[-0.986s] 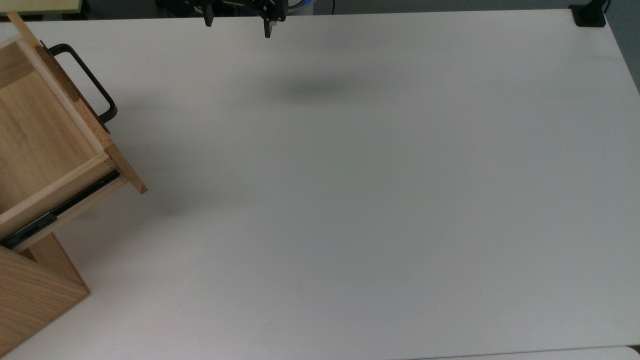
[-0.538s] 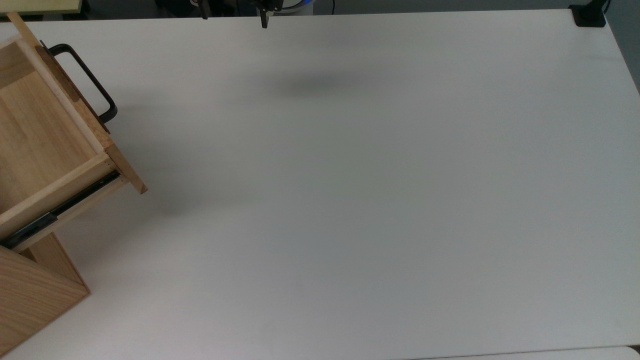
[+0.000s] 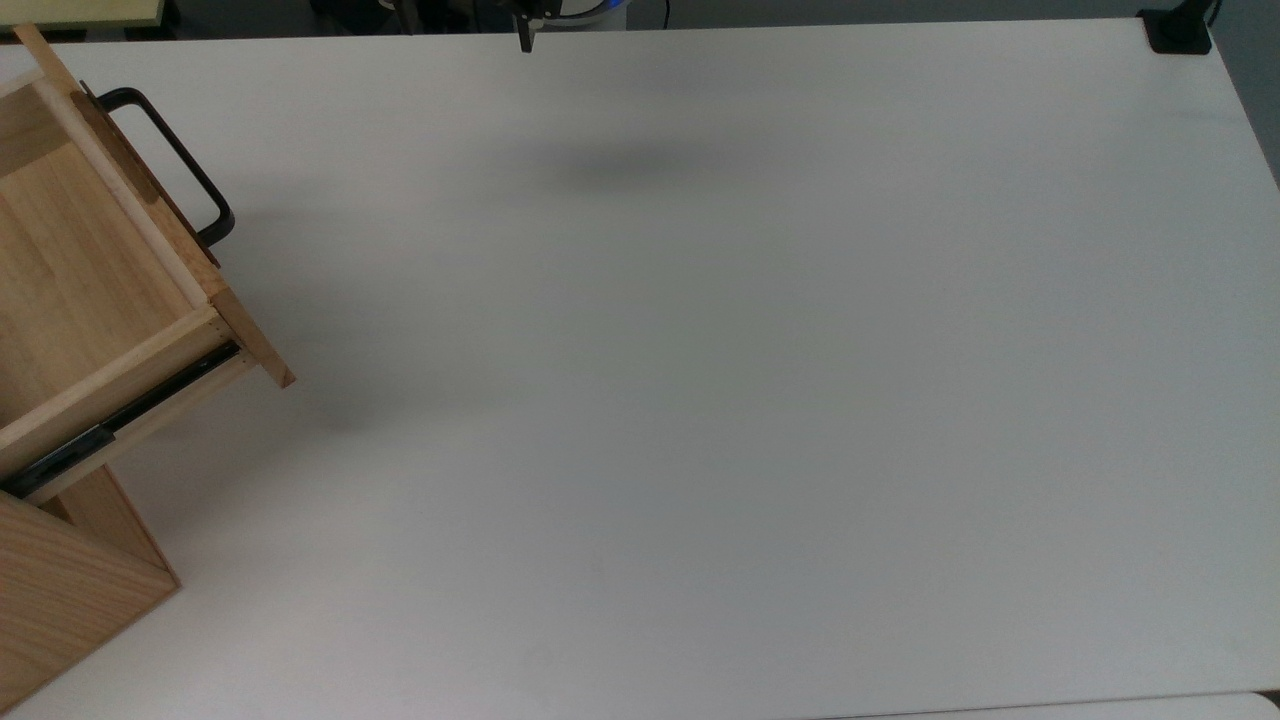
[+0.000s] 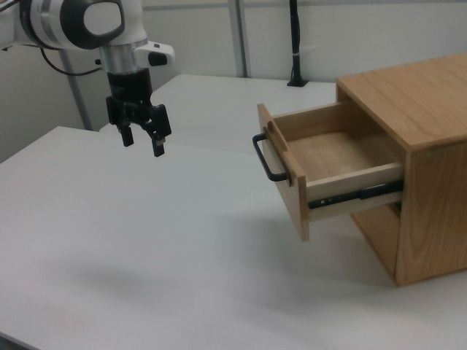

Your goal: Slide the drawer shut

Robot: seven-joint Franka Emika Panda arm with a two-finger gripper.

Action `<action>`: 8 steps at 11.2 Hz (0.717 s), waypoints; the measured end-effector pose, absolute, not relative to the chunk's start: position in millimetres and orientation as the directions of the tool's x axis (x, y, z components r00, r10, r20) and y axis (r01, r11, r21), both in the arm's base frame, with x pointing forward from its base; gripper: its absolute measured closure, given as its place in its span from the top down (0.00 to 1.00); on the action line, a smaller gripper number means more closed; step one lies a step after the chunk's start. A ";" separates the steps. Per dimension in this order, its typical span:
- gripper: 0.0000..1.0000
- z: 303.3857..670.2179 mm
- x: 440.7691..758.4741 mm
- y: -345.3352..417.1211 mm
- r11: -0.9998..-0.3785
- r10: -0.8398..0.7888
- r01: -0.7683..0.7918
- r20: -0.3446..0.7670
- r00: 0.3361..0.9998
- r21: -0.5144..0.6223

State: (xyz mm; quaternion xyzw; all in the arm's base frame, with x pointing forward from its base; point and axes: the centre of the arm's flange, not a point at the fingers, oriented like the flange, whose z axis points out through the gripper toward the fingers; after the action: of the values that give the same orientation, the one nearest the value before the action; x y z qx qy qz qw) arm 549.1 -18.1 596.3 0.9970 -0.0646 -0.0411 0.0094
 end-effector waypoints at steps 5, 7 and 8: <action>0.68 596.1 548.9 -16.9 -0.989 -0.145 -0.143 -0.083 0.986 0.026; 0.46 595.5 549.2 -16.5 -0.971 -0.237 -0.235 -0.081 0.968 0.034; 0.45 594.7 549.6 -16.0 -0.959 -0.284 -0.281 -0.081 0.956 0.038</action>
State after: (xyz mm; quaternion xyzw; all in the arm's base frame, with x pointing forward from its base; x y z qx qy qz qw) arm 549.6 -16.0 594.7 0.9887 -0.1429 -0.0426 0.0131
